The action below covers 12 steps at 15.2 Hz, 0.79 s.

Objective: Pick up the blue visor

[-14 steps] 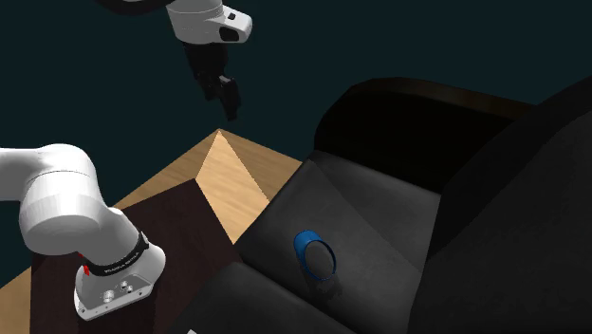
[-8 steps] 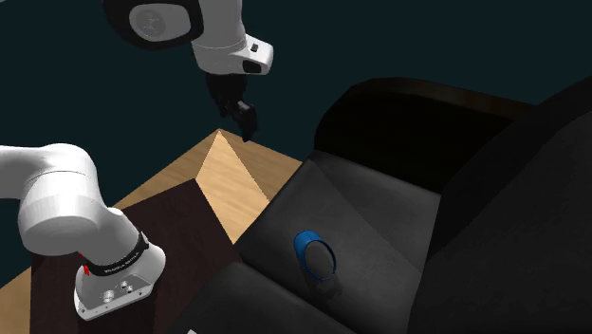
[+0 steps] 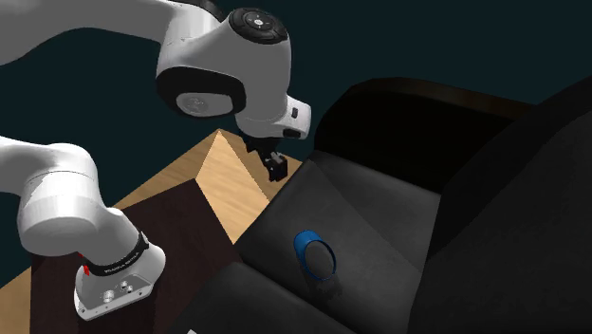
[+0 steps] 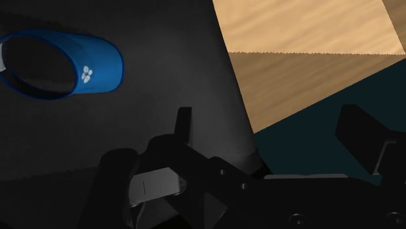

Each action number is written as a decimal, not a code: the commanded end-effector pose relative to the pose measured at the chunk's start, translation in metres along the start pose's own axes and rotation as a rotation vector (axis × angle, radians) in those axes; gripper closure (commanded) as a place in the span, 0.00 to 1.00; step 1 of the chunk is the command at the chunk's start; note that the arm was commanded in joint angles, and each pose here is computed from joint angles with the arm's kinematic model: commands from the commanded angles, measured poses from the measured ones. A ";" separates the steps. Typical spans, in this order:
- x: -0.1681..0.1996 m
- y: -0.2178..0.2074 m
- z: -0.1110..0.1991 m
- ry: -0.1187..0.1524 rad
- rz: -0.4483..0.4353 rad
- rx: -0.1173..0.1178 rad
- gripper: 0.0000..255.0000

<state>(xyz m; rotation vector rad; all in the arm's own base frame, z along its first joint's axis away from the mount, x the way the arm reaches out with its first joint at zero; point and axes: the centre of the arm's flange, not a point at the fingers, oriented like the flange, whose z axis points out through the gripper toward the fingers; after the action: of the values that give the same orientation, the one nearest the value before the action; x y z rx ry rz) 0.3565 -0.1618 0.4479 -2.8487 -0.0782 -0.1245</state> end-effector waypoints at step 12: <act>0.007 0.167 0.110 0.058 0.047 0.202 0.00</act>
<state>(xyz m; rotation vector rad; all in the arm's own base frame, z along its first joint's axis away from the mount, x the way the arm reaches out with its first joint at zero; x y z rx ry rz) 0.3813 -0.2819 0.3089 -2.6585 -0.0133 -0.1699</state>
